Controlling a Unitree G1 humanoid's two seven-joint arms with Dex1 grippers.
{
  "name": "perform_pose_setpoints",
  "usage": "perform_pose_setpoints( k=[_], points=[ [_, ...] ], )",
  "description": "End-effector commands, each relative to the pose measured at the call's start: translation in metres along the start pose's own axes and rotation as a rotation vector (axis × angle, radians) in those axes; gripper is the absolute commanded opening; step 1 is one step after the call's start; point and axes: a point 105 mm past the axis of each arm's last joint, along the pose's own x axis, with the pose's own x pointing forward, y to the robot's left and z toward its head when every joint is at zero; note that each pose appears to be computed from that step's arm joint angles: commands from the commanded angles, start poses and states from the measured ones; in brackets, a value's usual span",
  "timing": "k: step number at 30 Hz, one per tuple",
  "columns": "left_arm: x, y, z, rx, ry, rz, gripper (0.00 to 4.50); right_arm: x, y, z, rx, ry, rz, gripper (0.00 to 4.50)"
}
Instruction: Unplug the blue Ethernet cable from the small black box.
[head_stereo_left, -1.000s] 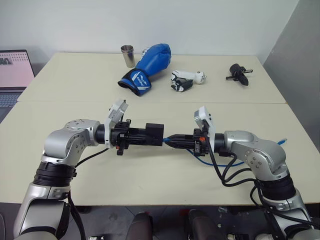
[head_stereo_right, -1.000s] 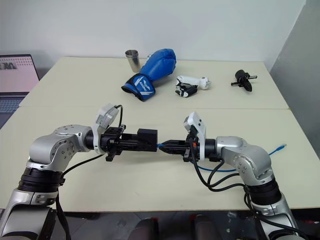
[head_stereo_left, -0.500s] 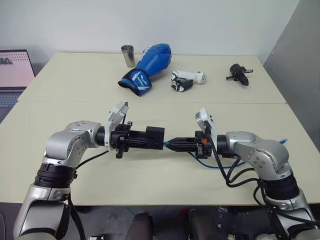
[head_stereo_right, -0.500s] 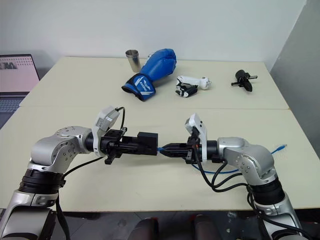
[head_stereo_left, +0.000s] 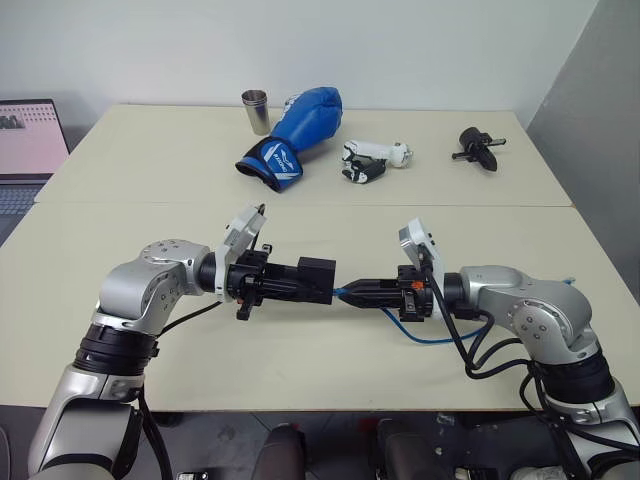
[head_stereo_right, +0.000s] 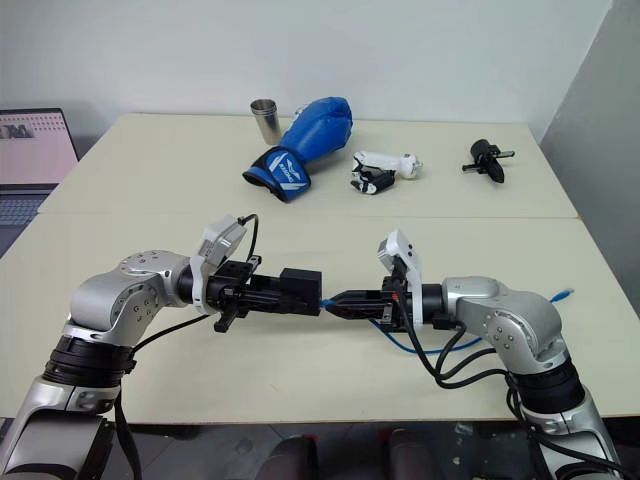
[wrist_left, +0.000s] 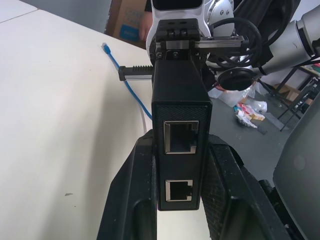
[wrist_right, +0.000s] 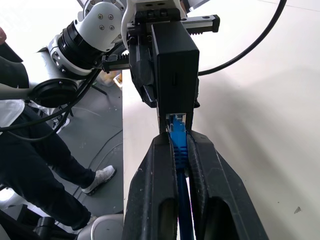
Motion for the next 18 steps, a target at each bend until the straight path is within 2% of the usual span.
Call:
perform_pose_setpoints(
  k=[1, 3, 4, 5, 10, 18],
  points=[
    [-0.028, 0.010, 0.008, 0.009, -0.008, 0.146, 0.78, -0.012, 0.005, 0.014, -0.036, -0.038, -0.017, 0.02],
    [-0.023, 0.008, 0.008, 0.007, -0.008, 0.125, 0.78, -0.008, 0.008, 0.016, -0.041, -0.045, -0.007, 0.02],
    [-0.020, 0.007, 0.007, 0.006, -0.009, 0.114, 0.78, -0.006, 0.009, 0.017, -0.042, -0.049, -0.003, 0.72],
    [-0.019, 0.007, 0.007, 0.006, -0.010, 0.108, 0.78, -0.004, 0.009, 0.017, -0.042, -0.052, 0.001, 0.76],
    [-0.016, 0.007, 0.008, 0.001, -0.012, 0.095, 0.78, -0.001, 0.013, 0.017, -0.048, -0.053, 0.020, 1.91],
    [-0.011, 0.002, 0.005, -0.014, 0.003, 0.053, 0.78, 0.006, -0.004, 0.014, -0.084, -0.068, -0.070, 1.92]
  ],
)
